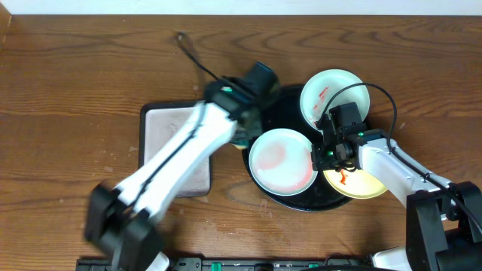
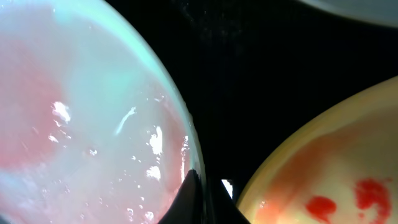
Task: Clean dirty plates on tray and stack at the side
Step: 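Return the sponge with the left gripper to the sink tray, then lift the cleaned green plate upright with the right gripper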
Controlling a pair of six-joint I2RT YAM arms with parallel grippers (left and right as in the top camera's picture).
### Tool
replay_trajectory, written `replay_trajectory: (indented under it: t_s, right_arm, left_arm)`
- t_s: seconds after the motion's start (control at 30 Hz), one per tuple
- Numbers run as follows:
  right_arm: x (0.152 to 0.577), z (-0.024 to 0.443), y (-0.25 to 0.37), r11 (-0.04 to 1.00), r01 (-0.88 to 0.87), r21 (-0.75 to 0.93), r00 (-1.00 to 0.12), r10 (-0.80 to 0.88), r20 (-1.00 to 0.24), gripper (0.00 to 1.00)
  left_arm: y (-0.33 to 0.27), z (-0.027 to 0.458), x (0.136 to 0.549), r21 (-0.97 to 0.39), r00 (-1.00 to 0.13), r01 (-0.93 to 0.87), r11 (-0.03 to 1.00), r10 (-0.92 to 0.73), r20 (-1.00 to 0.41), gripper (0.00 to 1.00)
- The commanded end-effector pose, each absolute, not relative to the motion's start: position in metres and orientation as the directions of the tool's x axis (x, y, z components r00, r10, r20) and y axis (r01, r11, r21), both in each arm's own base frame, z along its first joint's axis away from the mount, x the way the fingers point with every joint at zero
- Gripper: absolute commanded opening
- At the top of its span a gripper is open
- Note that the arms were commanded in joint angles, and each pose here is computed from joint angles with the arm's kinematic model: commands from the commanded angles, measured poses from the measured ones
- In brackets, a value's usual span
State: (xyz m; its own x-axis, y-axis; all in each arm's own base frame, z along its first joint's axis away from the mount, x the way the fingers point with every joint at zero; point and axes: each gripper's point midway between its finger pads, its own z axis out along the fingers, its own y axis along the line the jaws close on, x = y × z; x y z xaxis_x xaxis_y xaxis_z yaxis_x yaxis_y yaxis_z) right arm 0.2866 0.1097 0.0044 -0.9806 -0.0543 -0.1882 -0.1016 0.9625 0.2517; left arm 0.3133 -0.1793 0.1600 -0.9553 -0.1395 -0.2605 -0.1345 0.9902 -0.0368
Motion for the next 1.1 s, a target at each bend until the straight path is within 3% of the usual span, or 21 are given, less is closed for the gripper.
replay_trajectory:
  t_s: [0.0, 0.03, 0.2, 0.43, 0.7, 0.83, 1.07]
  right_arm:
    - [0.289, -0.005, 0.100, 0.975, -0.089, 0.204, -0.980, -0.050, -0.192, 0.06]
    - [0.291, -0.004, 0.101, 0.973, -0.093, 0.210, -0.978, -0.049, -0.205, 0.01]
    - [0.292, 0.010, 0.115, 0.951, -0.105, 0.291, -0.975, -0.042, -0.216, 0.01]
    - [0.302, 0.055, 0.096, 0.985, -0.077, 0.156, -0.937, -0.018, -0.348, 0.01]
    - [0.308, 0.125, 0.090, 0.984, -0.114, -0.135, -0.784, -0.172, -0.596, 0.01]
    - [0.306, 0.163, 0.085, 0.936, -0.057, -0.347, -0.673, -0.292, -0.679, 0.01]
    - [0.300, 0.188, 0.101, 0.838, -0.094, -0.538, -0.569, -0.489, -0.661, 0.01]
  left_arm:
    - [-0.128, 0.173, 0.320, 0.055, -0.935, -0.215, 0.975, -0.189, -0.298, 0.13]
    - [-0.116, 0.172, 0.319, 0.073, -0.936, -0.238, 0.969, -0.209, -0.282, 0.13]
    - [-0.062, 0.146, 0.313, 0.139, -0.931, -0.333, 0.933, -0.303, -0.203, 0.13]
    - [-0.044, 0.099, 0.299, 0.050, -0.933, -0.357, 0.933, -0.354, -0.061, 0.14]
    - [-0.039, 0.110, 0.299, 0.015, -0.937, -0.343, 0.939, -0.341, -0.076, 0.50]
    - [-0.043, 0.137, 0.297, -0.054, -0.930, -0.332, 0.942, -0.337, -0.149, 0.58]
    - [-0.042, 0.181, 0.287, -0.126, -0.898, -0.319, 0.939, -0.342, -0.278, 0.67]
